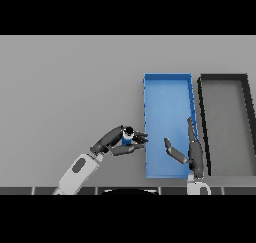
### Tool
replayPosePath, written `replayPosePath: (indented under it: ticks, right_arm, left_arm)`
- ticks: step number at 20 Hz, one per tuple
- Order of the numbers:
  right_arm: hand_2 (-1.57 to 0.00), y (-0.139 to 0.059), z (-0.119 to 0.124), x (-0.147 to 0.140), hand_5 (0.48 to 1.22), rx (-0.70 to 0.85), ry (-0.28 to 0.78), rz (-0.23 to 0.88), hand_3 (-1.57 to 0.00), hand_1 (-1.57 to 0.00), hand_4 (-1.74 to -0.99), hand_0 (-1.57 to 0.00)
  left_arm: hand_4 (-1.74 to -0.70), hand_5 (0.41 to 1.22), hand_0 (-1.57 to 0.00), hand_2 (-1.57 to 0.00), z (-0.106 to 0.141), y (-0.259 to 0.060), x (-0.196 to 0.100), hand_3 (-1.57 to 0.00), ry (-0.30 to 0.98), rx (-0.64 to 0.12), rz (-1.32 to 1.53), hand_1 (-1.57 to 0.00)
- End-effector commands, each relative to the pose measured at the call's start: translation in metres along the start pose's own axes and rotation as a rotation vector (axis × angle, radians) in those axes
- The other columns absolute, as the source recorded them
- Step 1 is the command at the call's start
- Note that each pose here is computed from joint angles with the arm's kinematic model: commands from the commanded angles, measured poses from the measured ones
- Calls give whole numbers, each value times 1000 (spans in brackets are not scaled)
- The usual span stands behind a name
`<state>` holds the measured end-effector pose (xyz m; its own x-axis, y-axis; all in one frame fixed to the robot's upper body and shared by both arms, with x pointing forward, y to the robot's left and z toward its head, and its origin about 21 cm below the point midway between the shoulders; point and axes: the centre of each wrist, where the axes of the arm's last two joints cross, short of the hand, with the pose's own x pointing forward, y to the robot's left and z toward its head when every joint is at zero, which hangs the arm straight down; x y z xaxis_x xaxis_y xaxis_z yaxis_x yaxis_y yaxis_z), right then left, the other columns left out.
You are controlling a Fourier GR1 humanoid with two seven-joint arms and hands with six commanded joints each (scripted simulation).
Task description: Pick up the blue pipe and place it into the blue bin.
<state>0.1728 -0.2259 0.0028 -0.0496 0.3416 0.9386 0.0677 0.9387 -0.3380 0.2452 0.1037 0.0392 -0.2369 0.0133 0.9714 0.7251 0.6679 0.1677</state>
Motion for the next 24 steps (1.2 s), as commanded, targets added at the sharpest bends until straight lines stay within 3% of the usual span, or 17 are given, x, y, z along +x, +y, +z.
replayPosePath:
  ticks: [1,3,6,10,13,19,24]
  right_arm:
    - [1,1,2,2,578,-15,3,2,1,1,-1185,1]
    - [-3,-3,4,7,572,-31,-14,-14,1,-11,-1194,1]
    - [-32,-14,3,23,579,1,-172,-138,1,-17,-1172,1]
    - [-12,-35,-2,64,589,153,-301,-126,1,-6,-1165,1]
    - [-6,-32,-9,79,554,316,-186,-84,1,-3,-1185,1]
    - [-1,-20,-25,117,523,532,-263,5,1,0,-1256,1]
    - [0,4,-35,136,528,666,-264,-24,1,1,-1227,1]
  left_arm:
    - [-1474,1220,-1570,-1570,-1,3,1,-1570,1,1,-3,-1570]
    - [-1474,1221,-1571,-1571,-1,3,-1,-1571,6,-1,-14,-1571]
    - [-1475,1221,-1571,-1571,-1,3,2,-1571,-14,-7,-22,-1571]
    - [-1474,1221,-1571,-1571,1,4,0,-1571,1,-7,-33,-1571]
    - [-1473,1221,-1571,-1571,0,5,1,-1571,-5,-9,-36,-1571]
    - [-1474,1221,-1571,-1571,1,6,6,-1571,-6,-23,-54,-1571]
    - [-1475,1221,-1571,-1571,-5,3,10,-1571,10,-22,-53,-1571]
